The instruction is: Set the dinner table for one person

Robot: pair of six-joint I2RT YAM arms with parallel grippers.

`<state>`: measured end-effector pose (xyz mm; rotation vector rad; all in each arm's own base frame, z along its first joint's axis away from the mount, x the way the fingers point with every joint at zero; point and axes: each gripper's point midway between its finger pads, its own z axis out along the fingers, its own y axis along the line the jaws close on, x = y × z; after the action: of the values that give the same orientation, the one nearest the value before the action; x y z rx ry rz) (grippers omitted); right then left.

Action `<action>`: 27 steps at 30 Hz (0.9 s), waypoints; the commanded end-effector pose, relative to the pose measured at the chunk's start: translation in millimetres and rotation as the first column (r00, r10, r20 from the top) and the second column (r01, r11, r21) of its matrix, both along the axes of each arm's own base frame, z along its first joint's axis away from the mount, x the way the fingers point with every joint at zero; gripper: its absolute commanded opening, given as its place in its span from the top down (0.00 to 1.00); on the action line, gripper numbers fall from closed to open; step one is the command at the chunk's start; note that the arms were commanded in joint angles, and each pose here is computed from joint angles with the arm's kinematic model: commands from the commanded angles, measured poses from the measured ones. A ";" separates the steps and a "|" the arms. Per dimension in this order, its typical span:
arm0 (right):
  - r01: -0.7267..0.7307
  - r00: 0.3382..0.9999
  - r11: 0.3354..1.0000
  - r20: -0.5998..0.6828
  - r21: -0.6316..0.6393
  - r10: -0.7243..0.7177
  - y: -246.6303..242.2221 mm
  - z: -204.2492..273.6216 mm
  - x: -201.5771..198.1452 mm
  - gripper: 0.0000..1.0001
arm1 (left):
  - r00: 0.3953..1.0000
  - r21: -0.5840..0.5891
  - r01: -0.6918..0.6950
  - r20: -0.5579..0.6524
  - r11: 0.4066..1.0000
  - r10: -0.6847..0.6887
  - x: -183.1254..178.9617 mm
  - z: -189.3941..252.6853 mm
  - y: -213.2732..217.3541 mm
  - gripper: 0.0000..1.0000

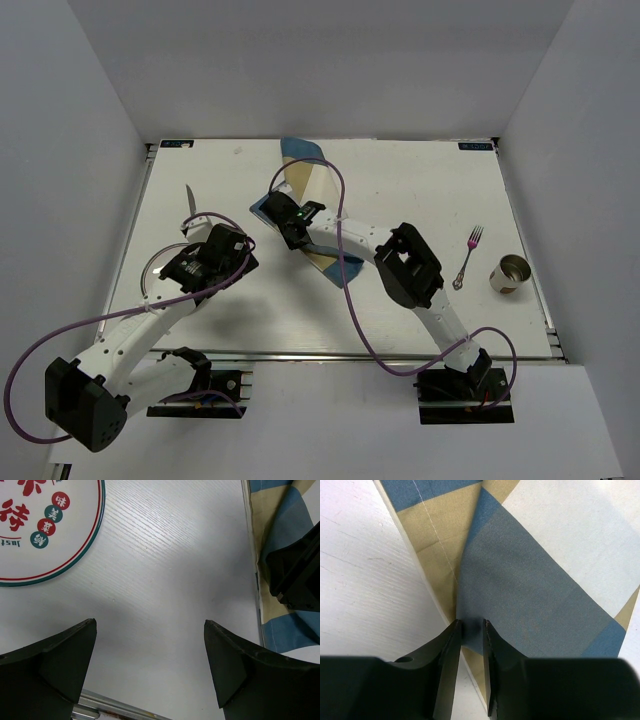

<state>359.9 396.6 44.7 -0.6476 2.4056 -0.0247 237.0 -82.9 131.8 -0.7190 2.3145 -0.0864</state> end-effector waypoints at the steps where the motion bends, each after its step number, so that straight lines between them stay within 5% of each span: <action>1: 0.012 1.000 1.000 0.010 0.019 -0.012 0.8 0.8 5.2 0.70 | 1.000 -0.006 0.006 0.014 1.000 -0.006 -0.7 0.0 0.4 0.02; 5: 0.003 1.000 1.000 -0.008 0.024 -0.003 2.2 -4.8 3.1 0.75 | 1.000 -0.006 0.007 0.010 1.000 -0.007 -0.8 -0.8 -0.1 0.02; 8: 0.018 1.000 1.000 -0.010 0.025 -0.018 -0.4 -5.9 4.4 1.00 | 1.000 -0.005 0.008 0.012 1.000 -0.007 -0.5 -0.9 0.0 0.02; 13: 0.027 1.000 0.998 0.011 0.063 -0.028 1.4 15.9 6.3 1.00 | 1.000 -0.008 0.007 0.013 1.000 -0.007 -0.5 -1.4 -0.3 0.02; 18: 0.028 0.998 0.956 0.039 0.293 -0.042 4.1 70.5 1.6 1.00 | 0.997 -0.044 0.047 0.060 0.998 -0.044 15.5 5.8 -14.9 0.02; 22: 0.084 0.986 0.867 0.084 0.492 -0.143 -34.1 132.5 3.5 1.00 | 0.975 -0.073 0.171 0.156 0.983 -0.158 44.4 23.7 -43.0 0.02; 27: 0.339 0.908 0.810 0.059 0.479 -0.415 -127.2 116.9 26.1 1.00 | 0.936 -0.087 0.298 0.225 0.951 -0.272 106.0 27.9 -93.7 0.02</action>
<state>367.9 303.2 161.1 -0.1577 2.2637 0.3274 295.4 -137.6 129.0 -0.5235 2.3116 -0.2639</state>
